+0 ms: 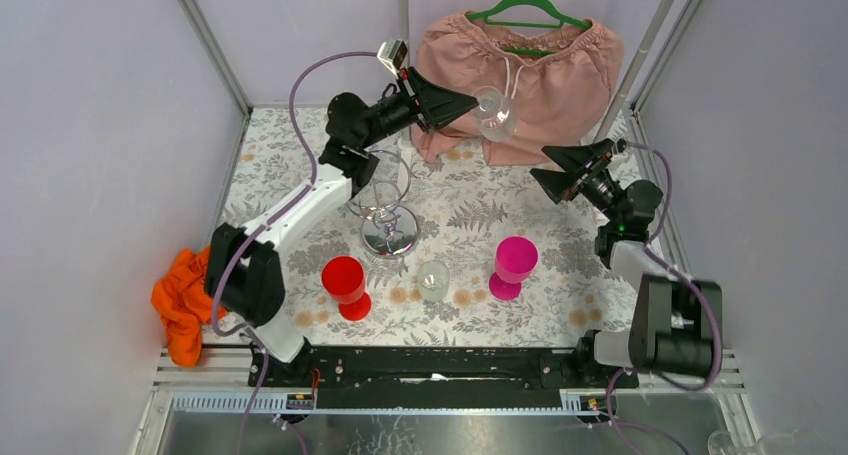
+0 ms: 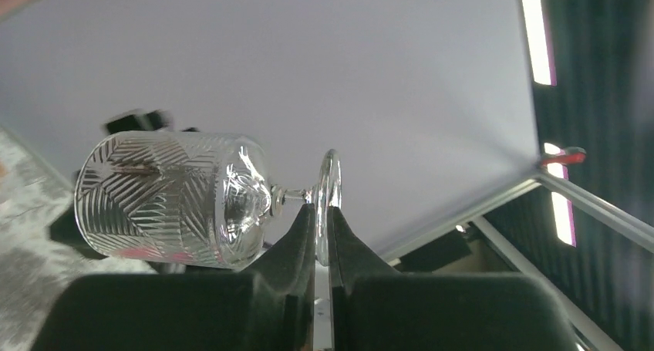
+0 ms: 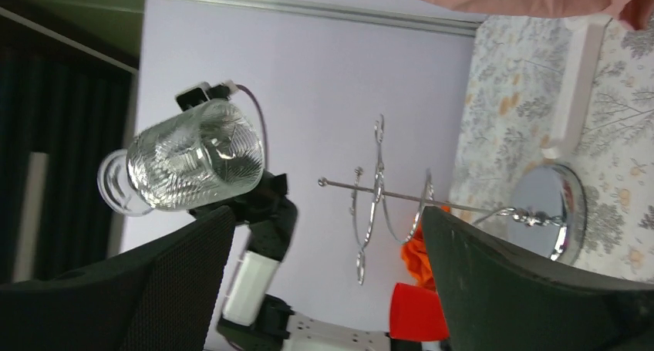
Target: Take the wine glass off the wine glass rack
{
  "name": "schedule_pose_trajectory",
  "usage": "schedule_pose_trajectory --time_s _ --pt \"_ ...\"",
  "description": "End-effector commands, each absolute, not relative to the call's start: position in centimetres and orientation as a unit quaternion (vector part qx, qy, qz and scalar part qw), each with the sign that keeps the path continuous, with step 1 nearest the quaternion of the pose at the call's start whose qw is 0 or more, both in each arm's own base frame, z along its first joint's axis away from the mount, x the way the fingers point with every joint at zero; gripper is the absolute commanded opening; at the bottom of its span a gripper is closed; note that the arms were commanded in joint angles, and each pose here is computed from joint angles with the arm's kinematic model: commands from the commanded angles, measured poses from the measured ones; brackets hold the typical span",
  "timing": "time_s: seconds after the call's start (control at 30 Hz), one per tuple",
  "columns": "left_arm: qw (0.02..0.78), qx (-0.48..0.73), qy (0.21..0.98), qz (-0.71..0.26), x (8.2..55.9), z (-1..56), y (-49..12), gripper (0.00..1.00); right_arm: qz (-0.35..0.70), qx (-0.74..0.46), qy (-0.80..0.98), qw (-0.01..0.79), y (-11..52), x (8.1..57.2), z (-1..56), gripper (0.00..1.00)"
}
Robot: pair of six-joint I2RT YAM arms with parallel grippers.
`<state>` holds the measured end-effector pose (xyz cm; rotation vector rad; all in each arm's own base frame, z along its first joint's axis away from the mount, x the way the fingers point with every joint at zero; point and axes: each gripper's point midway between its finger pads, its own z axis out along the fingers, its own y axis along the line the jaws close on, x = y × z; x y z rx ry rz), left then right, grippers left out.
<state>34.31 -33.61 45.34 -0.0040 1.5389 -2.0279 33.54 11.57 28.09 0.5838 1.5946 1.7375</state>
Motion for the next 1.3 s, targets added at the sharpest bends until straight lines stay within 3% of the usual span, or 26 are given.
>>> schedule_pose_trajectory --time_s 0.0,0.23,0.73,1.03,1.27 --pt "0.292 0.062 0.440 -0.847 30.5 50.1 -31.9 0.00 0.754 0.137 0.529 0.365 11.3 31.2 33.1 0.97" --pt "0.222 0.063 0.373 -0.899 29.7 48.6 -31.3 0.00 0.735 0.088 0.523 0.422 11.2 31.0 34.8 0.95" --pt "0.205 0.036 0.409 -0.889 30.2 45.5 -32.6 0.00 0.752 0.033 0.496 0.433 11.7 29.8 40.2 0.90" --pt "0.253 0.057 0.448 -0.856 29.2 49.5 -33.1 0.00 0.767 0.004 0.475 0.432 12.6 28.2 43.2 0.90" --pt "0.249 0.064 0.446 -0.857 28.5 50.7 -33.1 0.00 0.775 -0.003 0.468 0.425 13.0 27.6 44.0 0.90"
